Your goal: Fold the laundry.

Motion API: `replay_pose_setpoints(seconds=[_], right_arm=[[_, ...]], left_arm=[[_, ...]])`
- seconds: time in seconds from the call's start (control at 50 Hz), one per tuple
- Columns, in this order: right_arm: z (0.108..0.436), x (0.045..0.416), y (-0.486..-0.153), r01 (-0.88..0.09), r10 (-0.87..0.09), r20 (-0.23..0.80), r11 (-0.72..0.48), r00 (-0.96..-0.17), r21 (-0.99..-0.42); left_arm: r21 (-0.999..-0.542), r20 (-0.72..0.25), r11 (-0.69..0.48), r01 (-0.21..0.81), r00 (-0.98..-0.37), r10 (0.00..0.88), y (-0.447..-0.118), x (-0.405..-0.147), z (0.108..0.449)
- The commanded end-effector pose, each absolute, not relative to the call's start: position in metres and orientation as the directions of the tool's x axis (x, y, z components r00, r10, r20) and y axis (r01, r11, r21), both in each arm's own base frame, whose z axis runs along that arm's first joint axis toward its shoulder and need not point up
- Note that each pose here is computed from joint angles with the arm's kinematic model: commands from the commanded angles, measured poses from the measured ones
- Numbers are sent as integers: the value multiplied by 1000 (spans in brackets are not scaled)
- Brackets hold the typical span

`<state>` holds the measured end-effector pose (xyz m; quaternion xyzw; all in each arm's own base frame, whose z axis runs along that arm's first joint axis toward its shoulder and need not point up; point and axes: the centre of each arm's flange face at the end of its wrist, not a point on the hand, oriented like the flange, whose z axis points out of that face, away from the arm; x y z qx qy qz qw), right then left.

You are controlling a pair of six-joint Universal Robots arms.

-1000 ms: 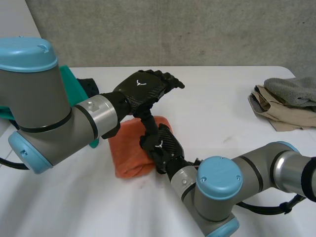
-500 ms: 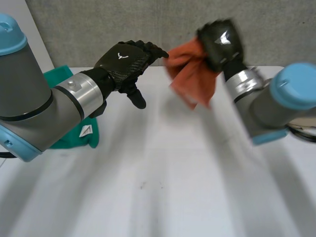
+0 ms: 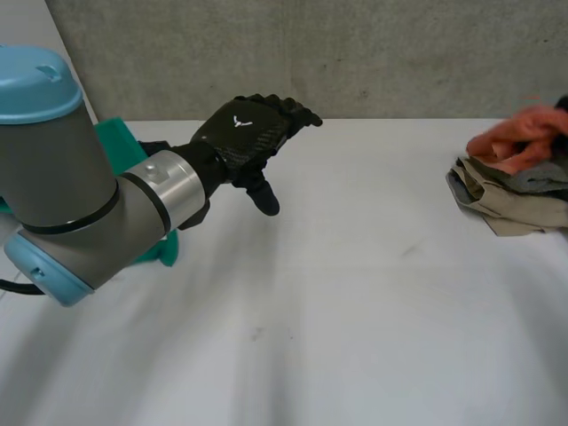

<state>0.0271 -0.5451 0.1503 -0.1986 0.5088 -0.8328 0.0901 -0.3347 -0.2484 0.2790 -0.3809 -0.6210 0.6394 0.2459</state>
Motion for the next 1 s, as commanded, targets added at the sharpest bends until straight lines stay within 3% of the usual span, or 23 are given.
replay_pose_setpoints(seconds=[0.02,0.08,0.22,0.36,0.44,0.58,0.64,0.7,0.8,0.84,0.92,0.94,1.0], right_arm=[[122,-12,-526,-75,-352,224,-389,-909,-918],[131,-25,-518,-97,-342,246,-399,-907,-912],[132,-19,-507,-93,-369,245,-384,-897,-919],[127,-18,-496,-64,-368,180,-307,-912,-950],[143,-23,-487,-63,-355,155,-259,-922,-964],[192,-46,-462,-158,-262,208,-197,-943,-967],[210,-59,-450,-218,-190,243,-146,-951,-965],[228,-77,-442,-335,-43,339,-92,-940,-938],[270,-97,-431,-546,255,536,35,-805,-837],[279,-97,-430,-587,313,570,48,-759,-808],[319,-30,-433,-623,314,560,-152,-767,-768],[332,-2,-429,-599,284,534,-243,-796,-763],[337,39,-417,-535,197,498,-348,-844,-770]], left_arm=[[-981,-182,-98,170,-596,782,-245,-338,275],[-981,-180,-97,169,-595,783,-243,-338,275],[-980,-183,-103,168,-589,787,-238,-341,277],[-980,-183,-105,166,-577,796,-231,-344,277],[-981,-186,-116,157,-567,802,-224,-345,282],[-980,-197,-144,138,-554,809,-215,-347,293],[-981,-194,-145,132,-549,813,-212,-348,295],[-981,-194,-147,129,-534,823,-205,-351,295],[-979,-204,-170,113,-506,838,-190,-354,303],[-978,-207,-177,107,-507,837,-189,-353,306],[-977,-211,-185,101,-508,835,-188,-352,310],[-977,-211,-187,100,-510,834,-189,-352,310],[-977,-212,-190,95,-519,828,-190,-349,314]])
